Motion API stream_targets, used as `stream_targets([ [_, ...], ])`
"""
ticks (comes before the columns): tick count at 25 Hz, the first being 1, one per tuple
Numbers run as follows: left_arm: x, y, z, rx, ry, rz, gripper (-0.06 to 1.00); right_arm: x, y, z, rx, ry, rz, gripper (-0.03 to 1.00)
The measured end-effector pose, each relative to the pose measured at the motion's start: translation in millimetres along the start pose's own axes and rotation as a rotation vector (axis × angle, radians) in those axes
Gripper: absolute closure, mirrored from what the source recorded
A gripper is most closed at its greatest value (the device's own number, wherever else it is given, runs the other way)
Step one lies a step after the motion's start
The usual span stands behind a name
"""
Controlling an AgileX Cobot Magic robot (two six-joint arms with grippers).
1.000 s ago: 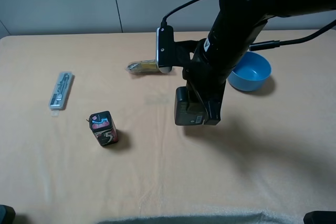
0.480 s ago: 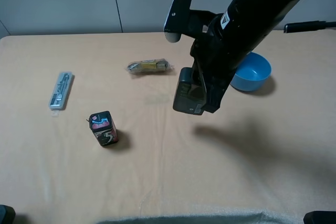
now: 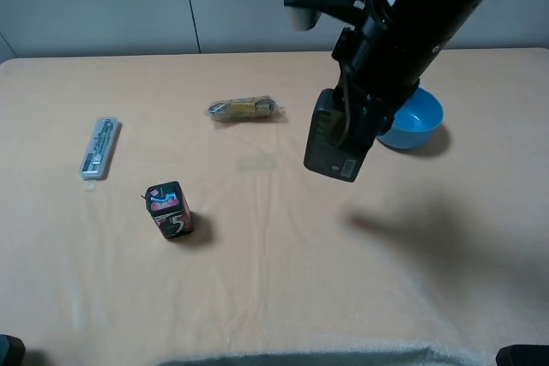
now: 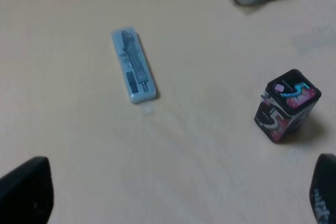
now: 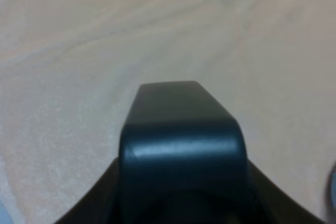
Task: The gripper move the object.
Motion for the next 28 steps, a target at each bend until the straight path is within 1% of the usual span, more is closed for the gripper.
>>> stream_targets([
  [3, 0, 0, 0, 0.0, 0.0, 0.0, -0.05, 12, -16, 5, -0.099, -0.01, -0.009, 0.67],
  [7, 0, 0, 0, 0.0, 0.0, 0.0, -0.05, 26, -40, 15, -0.245, -0.05, -0.009, 0.67],
  [15, 0, 0, 0, 0.0, 0.0, 0.0, -0.05, 37, -81, 53, -0.537, -0.052, 0.049, 0.67],
  [18, 0, 0, 0, 0.0, 0.0, 0.0, -0.05, 41, -96, 69, -0.639, -0.047, 0.102, 0.67],
  [21, 0, 0, 0, 0.0, 0.0, 0.0, -0.05, 44, -111, 87, -0.742, -0.031, 0.177, 0.67],
  [25, 0, 0, 0, 0.0, 0.0, 0.0, -0.05, 50, -127, 109, -0.832, -0.002, 0.271, 0.67],
  [28, 0, 0, 0, 0.0, 0.0, 0.0, -0.05, 49, -135, 122, -0.881, 0.02, 0.306, 0.67],
])
Point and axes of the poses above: a point on each arm's last joint axis where the gripper is mounted, x pointing back along that axis away from the gripper, y along the wrist's bending axis when the last joint is at zero, z = x × y, the point moved 4 cm from there along -x, pointing out along that axis toward the gripper, and after that the axes turned 13 degrees about x, right-handed, at the moved point
